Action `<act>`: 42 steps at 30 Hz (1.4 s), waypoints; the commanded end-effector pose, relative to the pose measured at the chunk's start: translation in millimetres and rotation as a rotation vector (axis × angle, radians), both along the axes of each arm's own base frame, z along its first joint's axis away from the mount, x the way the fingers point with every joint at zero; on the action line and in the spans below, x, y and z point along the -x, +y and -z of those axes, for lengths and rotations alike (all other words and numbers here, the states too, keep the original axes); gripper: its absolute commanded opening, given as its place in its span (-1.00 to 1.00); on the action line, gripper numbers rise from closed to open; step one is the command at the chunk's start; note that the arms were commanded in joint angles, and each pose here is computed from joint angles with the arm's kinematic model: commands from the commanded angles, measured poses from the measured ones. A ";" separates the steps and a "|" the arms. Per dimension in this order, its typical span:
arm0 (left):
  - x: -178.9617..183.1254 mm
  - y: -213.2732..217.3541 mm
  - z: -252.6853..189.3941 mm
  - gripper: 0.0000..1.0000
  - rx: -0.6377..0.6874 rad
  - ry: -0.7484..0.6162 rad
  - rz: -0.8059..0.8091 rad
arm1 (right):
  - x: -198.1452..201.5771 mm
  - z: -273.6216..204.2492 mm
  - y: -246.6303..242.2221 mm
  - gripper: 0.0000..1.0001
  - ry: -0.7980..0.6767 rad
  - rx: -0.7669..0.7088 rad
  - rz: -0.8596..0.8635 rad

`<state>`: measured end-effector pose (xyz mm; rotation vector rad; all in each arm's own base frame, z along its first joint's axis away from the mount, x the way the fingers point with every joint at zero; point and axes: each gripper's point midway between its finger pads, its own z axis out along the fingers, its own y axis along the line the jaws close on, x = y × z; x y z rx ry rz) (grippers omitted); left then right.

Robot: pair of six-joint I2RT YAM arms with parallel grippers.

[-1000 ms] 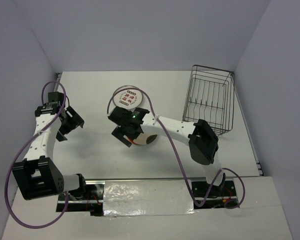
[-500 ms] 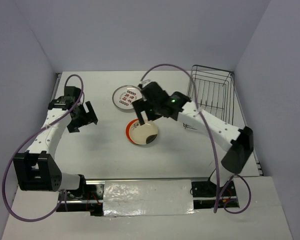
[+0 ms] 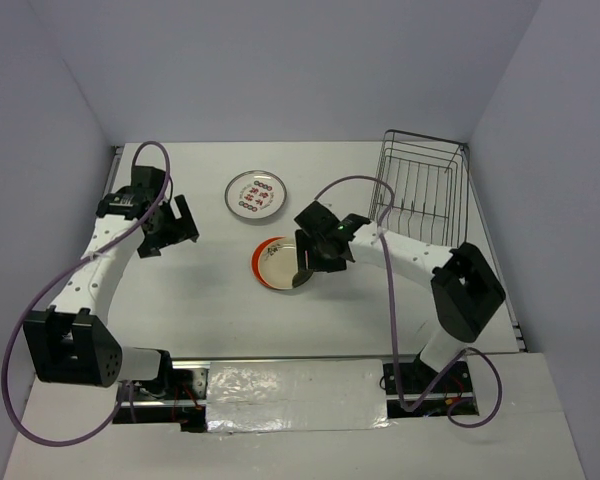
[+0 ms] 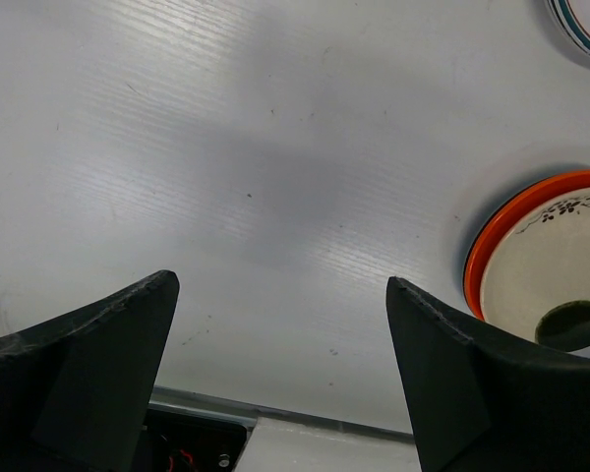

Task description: Unload the plates from the dish rack

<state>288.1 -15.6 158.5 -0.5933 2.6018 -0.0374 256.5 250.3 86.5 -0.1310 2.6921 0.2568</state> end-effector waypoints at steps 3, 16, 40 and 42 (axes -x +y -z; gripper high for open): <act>0.6 1.8 -18.1 0.99 -0.011 -0.050 0.023 | -24.0 17.9 29.8 0.45 -0.015 -0.101 0.065; 10.2 5.8 -12.5 0.99 -0.034 -0.026 0.038 | -41.6 9.0 61.3 0.42 -0.019 -0.212 0.018; -25.1 24.7 -170.4 0.99 -0.155 -0.393 -0.030 | -5.6 -280.7 -113.9 1.00 -0.625 -0.036 0.146; -16.7 29.4 -192.0 0.99 -0.191 -0.465 -0.050 | 17.8 -296.2 -145.7 1.00 -0.655 -0.052 0.213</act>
